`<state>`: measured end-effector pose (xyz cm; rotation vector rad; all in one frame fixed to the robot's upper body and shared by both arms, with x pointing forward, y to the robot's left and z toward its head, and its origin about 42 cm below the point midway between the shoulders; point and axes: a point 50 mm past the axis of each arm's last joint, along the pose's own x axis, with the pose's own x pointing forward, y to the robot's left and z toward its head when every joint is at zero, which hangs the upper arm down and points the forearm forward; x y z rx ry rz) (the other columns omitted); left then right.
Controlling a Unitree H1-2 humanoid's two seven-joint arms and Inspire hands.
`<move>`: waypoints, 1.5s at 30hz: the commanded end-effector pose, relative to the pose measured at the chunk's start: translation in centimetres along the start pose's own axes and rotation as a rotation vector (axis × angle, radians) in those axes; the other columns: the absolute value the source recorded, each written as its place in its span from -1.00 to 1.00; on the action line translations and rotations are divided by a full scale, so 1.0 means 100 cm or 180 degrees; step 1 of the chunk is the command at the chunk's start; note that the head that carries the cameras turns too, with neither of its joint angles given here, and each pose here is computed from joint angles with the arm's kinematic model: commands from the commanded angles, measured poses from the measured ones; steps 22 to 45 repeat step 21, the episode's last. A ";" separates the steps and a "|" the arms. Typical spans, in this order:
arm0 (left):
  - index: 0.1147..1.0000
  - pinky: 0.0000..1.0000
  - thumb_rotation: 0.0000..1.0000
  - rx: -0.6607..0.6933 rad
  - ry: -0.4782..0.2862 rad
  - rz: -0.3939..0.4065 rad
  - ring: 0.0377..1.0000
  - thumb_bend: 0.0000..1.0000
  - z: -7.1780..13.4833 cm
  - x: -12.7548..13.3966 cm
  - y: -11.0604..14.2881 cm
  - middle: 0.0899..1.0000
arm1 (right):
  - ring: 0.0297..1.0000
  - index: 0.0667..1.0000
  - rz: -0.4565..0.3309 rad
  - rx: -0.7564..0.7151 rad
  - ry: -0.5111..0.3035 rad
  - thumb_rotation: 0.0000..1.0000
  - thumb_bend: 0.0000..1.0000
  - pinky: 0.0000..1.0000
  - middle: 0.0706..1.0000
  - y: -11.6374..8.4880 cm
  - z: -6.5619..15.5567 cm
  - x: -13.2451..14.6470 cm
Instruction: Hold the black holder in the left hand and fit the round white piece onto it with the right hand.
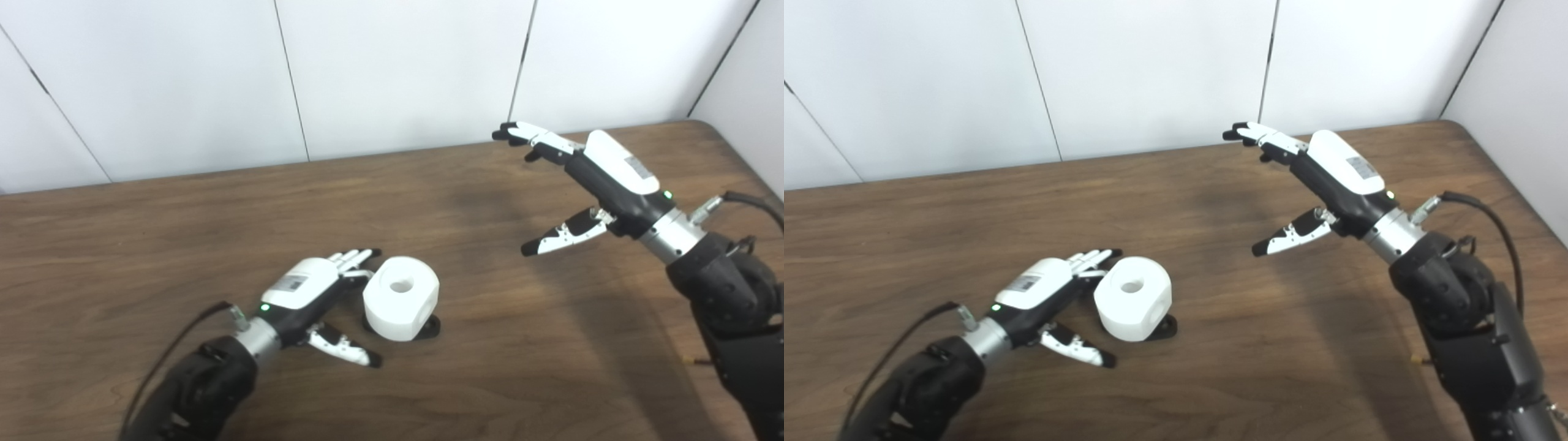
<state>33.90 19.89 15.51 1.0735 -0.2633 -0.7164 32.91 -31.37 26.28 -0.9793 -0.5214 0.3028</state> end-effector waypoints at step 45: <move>1.00 0.77 0.66 -0.1565 0.0393 0.1073 0.96 0.82 -0.045 -0.036 0.016 1.00 | 0.70 0.75 -0.0641 0.0622 0.0616 -0.52 -0.14 0.51 0.77 0.050 0.008 -0.022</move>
